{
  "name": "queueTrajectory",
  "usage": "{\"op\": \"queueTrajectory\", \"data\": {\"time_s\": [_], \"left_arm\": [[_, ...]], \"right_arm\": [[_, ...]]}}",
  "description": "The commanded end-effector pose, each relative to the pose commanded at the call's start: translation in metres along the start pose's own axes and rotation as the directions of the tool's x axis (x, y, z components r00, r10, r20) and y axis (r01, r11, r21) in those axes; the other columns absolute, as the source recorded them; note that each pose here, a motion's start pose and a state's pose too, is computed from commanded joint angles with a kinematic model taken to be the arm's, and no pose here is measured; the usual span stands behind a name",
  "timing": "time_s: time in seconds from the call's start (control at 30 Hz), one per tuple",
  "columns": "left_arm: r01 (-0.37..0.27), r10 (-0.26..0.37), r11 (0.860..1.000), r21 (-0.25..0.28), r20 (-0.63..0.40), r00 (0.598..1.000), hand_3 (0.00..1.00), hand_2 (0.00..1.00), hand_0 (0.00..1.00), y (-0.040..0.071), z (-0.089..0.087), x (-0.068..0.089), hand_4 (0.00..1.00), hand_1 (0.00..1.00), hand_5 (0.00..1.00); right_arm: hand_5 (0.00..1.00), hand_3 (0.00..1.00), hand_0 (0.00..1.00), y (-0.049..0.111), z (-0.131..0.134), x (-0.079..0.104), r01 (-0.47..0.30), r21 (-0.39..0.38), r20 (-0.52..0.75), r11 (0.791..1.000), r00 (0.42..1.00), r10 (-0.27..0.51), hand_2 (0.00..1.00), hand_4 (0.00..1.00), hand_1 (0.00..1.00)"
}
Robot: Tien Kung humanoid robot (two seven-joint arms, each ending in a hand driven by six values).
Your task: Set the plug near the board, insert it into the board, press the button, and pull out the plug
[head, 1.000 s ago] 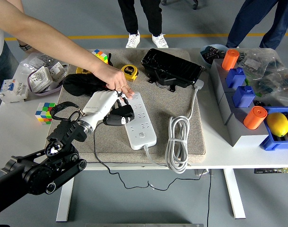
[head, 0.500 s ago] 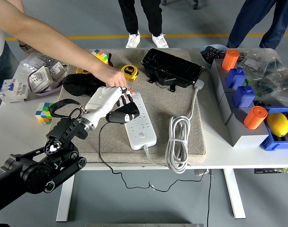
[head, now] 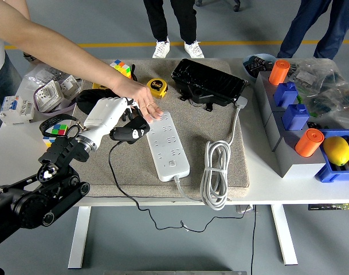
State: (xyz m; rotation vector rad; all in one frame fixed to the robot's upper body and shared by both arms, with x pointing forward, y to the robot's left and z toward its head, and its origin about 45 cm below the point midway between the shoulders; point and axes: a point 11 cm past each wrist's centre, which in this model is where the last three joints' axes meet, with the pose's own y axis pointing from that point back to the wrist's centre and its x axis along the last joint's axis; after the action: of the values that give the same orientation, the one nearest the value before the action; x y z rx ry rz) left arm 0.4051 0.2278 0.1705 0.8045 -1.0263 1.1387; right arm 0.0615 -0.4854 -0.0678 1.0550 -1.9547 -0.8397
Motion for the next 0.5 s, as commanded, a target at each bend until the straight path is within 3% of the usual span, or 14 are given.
{"op": "queueTrajectory", "data": {"time_s": [0.43,0.47,0.5], "left_arm": [[0.004,-0.008,0.996,0.084,0.046,0.999,0.517,0.363,0.259,0.007,-0.037,-0.004,0.782,0.39,0.14],[0.007,-0.011,0.996,0.087,0.048,0.999,0.528,0.434,0.268,0.008,-0.039,-0.005,0.784,0.401,0.143],[0.009,-0.014,0.996,0.089,0.05,0.999,0.528,0.434,0.268,0.009,-0.04,-0.006,0.784,0.401,0.143]], "right_arm": [[0.21,0.541,0.604,0.0,0.0,0.001,0.0,0.001,-0.002,1.0,1.0,0.0,0.564,0.705,0.612],[0.209,0.541,0.604,0.0,0.0,0.001,0.0,0.001,-0.003,1.0,1.0,0.0,0.563,0.705,0.611],[0.209,0.541,0.604,0.0,0.0,0.001,0.0,0.001,-0.003,1.0,1.0,0.0,0.563,0.705,0.611]]}}
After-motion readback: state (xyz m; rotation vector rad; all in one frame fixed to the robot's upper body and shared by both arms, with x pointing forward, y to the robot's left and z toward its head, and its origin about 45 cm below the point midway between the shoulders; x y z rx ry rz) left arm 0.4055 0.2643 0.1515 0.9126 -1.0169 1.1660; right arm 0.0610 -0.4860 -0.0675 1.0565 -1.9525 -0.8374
